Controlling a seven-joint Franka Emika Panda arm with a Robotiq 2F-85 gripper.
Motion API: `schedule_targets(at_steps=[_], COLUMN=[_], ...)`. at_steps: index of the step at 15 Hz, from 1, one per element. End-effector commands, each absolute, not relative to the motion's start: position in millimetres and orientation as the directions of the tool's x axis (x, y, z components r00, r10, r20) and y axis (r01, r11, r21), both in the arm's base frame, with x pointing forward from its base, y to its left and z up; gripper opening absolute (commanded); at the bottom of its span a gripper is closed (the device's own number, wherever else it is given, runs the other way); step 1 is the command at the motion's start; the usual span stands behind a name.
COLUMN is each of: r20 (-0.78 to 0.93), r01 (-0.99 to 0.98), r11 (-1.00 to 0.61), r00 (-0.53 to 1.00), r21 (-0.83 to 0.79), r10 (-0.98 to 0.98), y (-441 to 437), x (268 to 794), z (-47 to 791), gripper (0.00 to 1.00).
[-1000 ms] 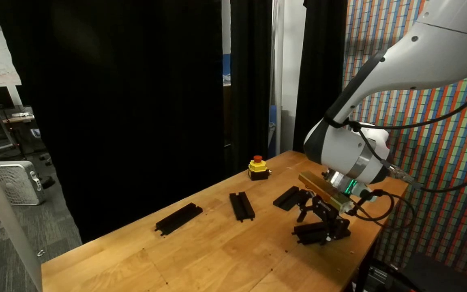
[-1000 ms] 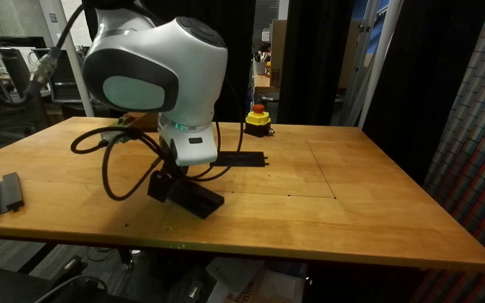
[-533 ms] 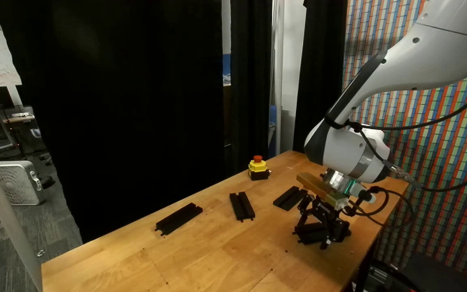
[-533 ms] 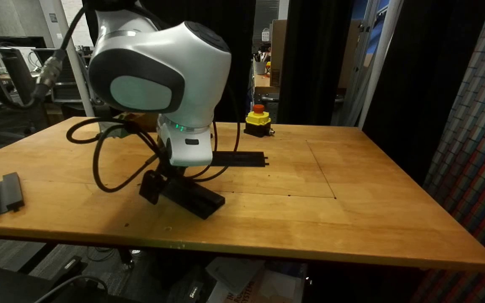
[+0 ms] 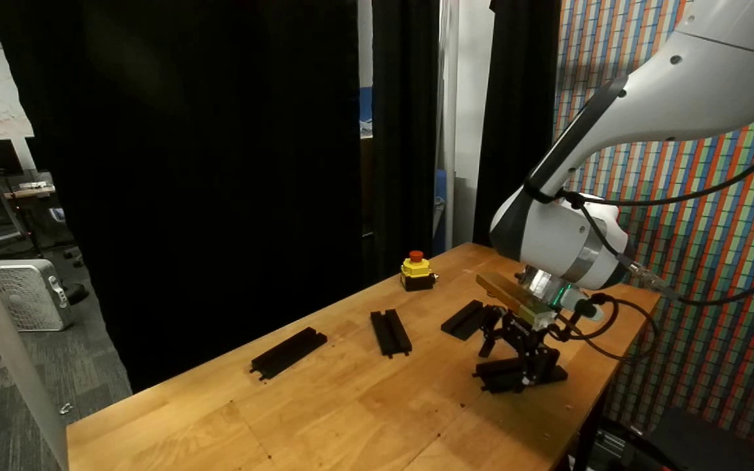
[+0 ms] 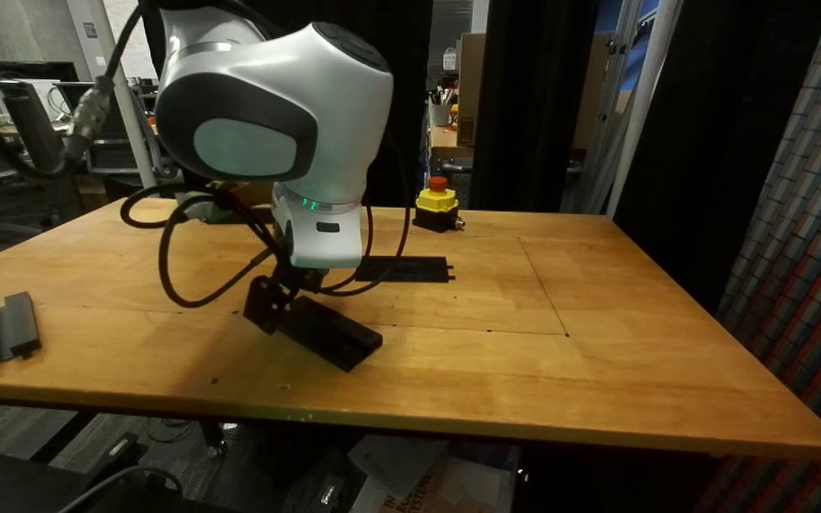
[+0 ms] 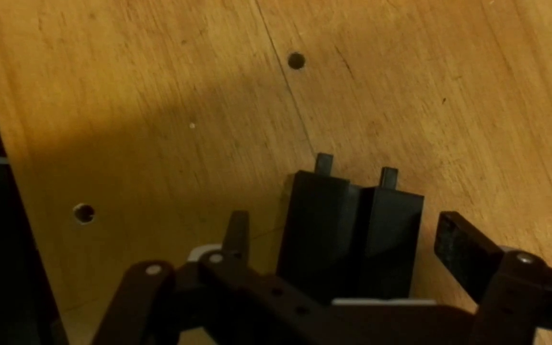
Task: Stack the black pieces together
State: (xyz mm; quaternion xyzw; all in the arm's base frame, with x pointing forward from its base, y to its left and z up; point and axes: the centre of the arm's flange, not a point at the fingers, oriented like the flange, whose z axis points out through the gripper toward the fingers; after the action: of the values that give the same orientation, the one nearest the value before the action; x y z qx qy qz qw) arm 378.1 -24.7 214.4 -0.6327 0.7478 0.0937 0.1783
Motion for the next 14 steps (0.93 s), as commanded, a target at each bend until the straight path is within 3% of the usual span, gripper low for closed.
schedule_targets(at_steps=[1, 11, 12, 13, 14], r20=[-0.368, -0.281, -0.272, -0.263, -0.251], r01=[-0.972, -0.985, -0.985, -0.986, -0.986], r11=[0.199, 0.168, 0.168, 0.166, 0.168], r00=[-0.141, -0.153, -0.155, -0.155, -0.160], r21=[-0.123, -0.030, -0.025, -0.018, -0.010], r10=[-0.919, -0.947, -0.950, -0.952, -0.955], y=[-28.9, -35.7, -35.3, -35.0, -34.2], x=[374.7, 373.9, 374.9, 375.6, 375.7], z=[222.1, 209.6, 211.2, 211.5, 212.3], gripper=[1.00, 1.00, 0.92, 0.74, 0.66])
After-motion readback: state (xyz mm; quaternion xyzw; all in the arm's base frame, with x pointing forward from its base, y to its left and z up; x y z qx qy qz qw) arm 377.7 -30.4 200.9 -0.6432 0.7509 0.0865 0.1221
